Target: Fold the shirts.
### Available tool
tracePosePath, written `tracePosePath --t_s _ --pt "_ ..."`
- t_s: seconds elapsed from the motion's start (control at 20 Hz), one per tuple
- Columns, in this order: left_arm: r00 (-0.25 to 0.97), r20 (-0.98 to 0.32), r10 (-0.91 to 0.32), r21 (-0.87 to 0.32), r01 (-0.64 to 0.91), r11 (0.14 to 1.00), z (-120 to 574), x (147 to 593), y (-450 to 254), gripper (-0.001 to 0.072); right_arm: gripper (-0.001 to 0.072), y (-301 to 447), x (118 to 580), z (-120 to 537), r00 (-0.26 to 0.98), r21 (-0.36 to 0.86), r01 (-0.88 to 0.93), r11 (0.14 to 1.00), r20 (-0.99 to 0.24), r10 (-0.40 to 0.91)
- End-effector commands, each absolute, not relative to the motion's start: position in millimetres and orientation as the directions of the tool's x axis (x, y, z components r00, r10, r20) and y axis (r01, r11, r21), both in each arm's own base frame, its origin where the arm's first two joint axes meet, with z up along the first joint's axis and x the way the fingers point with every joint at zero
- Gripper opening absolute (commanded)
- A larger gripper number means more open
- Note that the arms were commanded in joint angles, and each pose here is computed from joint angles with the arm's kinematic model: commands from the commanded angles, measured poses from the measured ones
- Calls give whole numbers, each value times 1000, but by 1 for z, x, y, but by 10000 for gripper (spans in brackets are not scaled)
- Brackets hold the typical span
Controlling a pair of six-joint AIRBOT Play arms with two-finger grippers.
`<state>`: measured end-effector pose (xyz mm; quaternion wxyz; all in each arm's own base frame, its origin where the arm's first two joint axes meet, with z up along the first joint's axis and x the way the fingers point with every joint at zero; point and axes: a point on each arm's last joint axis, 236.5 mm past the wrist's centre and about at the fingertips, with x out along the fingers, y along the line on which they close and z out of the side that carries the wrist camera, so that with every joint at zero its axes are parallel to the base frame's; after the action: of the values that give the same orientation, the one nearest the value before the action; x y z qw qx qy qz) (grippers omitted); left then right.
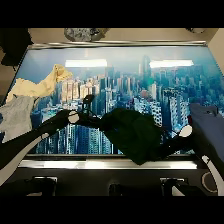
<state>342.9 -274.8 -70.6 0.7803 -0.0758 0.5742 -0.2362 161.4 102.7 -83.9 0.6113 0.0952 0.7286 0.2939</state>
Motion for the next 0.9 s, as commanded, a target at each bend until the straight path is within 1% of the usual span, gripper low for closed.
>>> tracePosePath --t_s 0.0,0.05,0.15,0.2,0.25,0.3,0.35,0.4,0.45,0.5,0.55,0.6,0.65,0.7,0.75,0.85 --pt "222 -862 -455 -391 279 877 -71 341 -275 30 107 105 170 -93 -178 534 -188 824 -844 506" --pt "228 -860 -457 -391 283 876 -68 343 -274 30 44 105 169 -93 -184 537 -194 821 -842 507" --pt "285 -831 -478 -400 292 869 -41 360 -272 29 43 103 173 -85 -172 527 -277 804 -850 498" --pt "341 -796 -499 -391 339 856 -13 375 -272 29 42 96 182 -75 -142 490 -327 808 -871 470" --pt "404 -751 -522 -369 399 839 22 389 -272 28 42 86 198 -58 -82 425 -389 817 -900 429" --pt "480 -688 -545 -333 458 824 68 403 -270 28 42 74 215 -35 -6 339 -446 828 -927 376" --pt "556 -620 -553 -298 486 822 116 414 -263 27 42 58 238 -1 108 219 -495 841 -944 310" --pt "638 -535 -554 -255 503 826 172 421 -251 27 42 45 259 42 240 99 -510 854 -937 252" --pt "712 -444 -544 -209 508 835 228 423 -235 27 42 29 277 99 399 -48 -495 867 -900 178" --pt "792 -334 -512 -160 487 858 291 420 -211 26 42 13 287 159 547 -181 -441 879 -831 103" --pt "868 -216 -448 -132 429 894 353 412 -177 27 42 -7 286 228 693 -311 -333 890 -721 7" --pt "922 -102 -374 -140 359 923 409 396 -142 27 42 -24 275 290 798 -399 -214 891 -598 -76" --pt "953 13 -302 -157 300 941 459 372 -109 27 42 -38 257 346 872 -461 -101 882 -467 -145" --pt "960 105 -258 -161 273 949 497 346 -87 26 42 -43 236 395 923 -494 -15 869 -342 -178" --pt "957 173 -233 -157 261 953 524 322 -73 27 42 -43 220 426 949 -501 30 865 -258 -182" --pt "940 259 -224 -149 268 952 552 280 -64 27 42 -35 201 458 973 -488 52 872 -173 -155"
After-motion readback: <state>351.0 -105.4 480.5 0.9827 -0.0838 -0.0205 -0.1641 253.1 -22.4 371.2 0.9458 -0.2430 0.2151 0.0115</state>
